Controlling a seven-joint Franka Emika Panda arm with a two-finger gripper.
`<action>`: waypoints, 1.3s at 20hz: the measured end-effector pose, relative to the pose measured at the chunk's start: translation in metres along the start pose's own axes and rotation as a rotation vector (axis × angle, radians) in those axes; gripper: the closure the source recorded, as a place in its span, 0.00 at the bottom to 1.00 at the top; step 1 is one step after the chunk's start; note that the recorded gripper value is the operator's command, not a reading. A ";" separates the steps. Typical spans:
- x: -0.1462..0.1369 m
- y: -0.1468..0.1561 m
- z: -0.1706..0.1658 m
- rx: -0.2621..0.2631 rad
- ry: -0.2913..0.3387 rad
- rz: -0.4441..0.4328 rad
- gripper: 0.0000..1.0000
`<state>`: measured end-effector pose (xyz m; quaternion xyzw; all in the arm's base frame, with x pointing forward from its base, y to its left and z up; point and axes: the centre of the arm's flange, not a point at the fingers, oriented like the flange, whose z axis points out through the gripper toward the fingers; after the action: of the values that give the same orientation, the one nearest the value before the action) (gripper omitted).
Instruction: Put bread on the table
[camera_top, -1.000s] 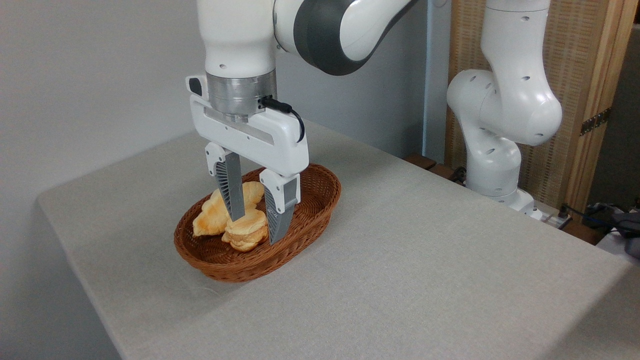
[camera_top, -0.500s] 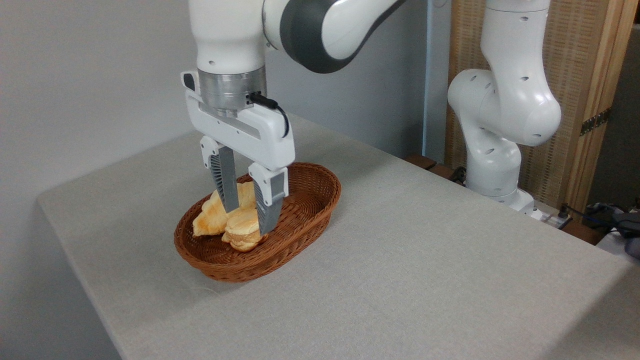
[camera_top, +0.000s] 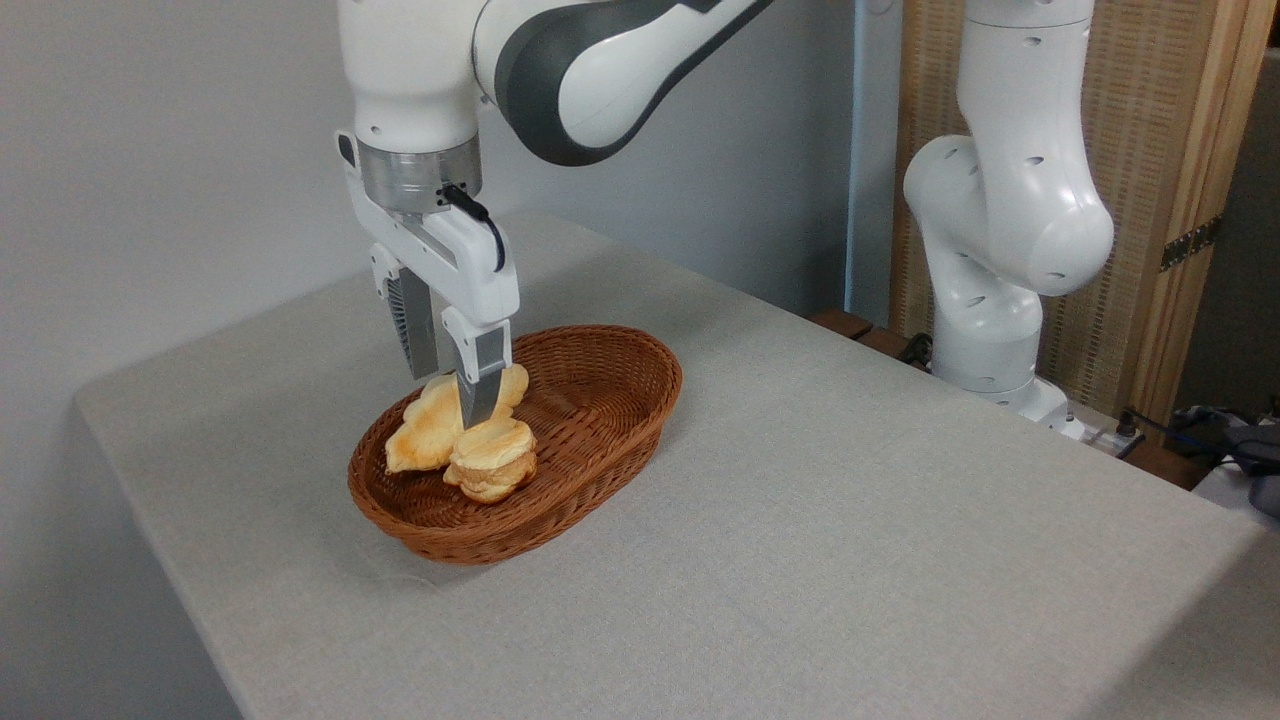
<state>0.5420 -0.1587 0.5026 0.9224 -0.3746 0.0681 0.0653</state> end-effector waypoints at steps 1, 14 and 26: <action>0.003 0.006 0.002 -0.006 0.000 0.006 0.00; 0.026 0.044 0.053 -0.047 -0.078 0.013 0.30; 0.026 0.043 0.056 -0.033 -0.092 0.026 0.91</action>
<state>0.5346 -0.2169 0.4546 0.9183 -0.3903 0.0203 0.0623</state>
